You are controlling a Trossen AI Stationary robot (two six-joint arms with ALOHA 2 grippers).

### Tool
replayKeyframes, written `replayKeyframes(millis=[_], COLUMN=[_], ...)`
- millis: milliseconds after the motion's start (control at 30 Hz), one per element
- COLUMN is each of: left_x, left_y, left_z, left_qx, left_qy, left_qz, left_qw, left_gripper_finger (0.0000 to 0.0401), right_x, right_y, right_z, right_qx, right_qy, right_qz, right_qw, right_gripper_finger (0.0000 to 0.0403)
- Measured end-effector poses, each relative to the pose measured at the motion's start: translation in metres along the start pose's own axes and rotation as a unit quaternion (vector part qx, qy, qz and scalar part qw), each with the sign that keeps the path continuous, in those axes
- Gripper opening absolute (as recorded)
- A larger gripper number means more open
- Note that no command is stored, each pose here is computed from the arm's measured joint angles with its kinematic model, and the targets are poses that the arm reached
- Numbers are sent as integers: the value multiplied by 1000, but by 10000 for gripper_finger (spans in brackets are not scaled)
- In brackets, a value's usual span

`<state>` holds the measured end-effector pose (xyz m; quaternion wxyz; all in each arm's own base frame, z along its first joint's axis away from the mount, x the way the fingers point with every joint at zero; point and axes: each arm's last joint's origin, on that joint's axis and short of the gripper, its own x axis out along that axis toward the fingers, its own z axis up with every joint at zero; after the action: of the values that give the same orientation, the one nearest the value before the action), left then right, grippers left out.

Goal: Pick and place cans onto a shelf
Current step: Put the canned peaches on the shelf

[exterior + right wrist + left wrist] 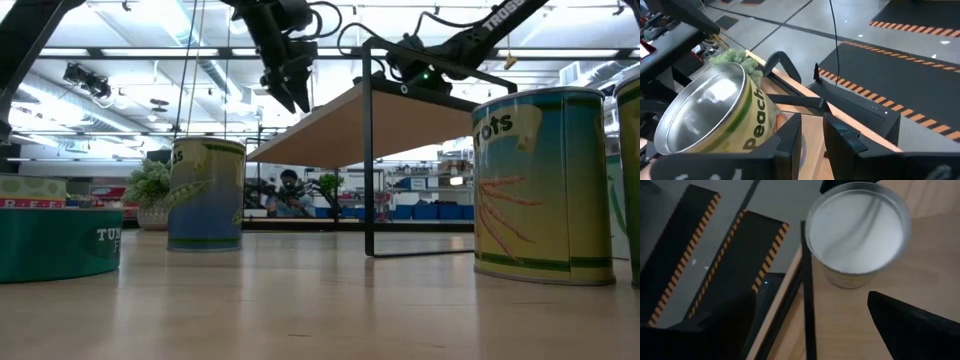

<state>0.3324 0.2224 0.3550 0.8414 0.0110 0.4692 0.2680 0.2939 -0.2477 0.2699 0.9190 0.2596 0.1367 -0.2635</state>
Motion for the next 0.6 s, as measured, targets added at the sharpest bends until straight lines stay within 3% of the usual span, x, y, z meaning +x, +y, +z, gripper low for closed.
replayKeyframes(millis=[600], left_x=[7], left_y=[0], left_z=[4], left_qx=[-2], left_qy=[-18], left_qz=[5], left_qw=[1000], left_gripper_finger=[389], right_x=[2], right_y=[11], right_z=[-7], right_qx=[-25], right_qy=[26], right_qz=[30], right_qw=[999], right_gripper_finger=[87])
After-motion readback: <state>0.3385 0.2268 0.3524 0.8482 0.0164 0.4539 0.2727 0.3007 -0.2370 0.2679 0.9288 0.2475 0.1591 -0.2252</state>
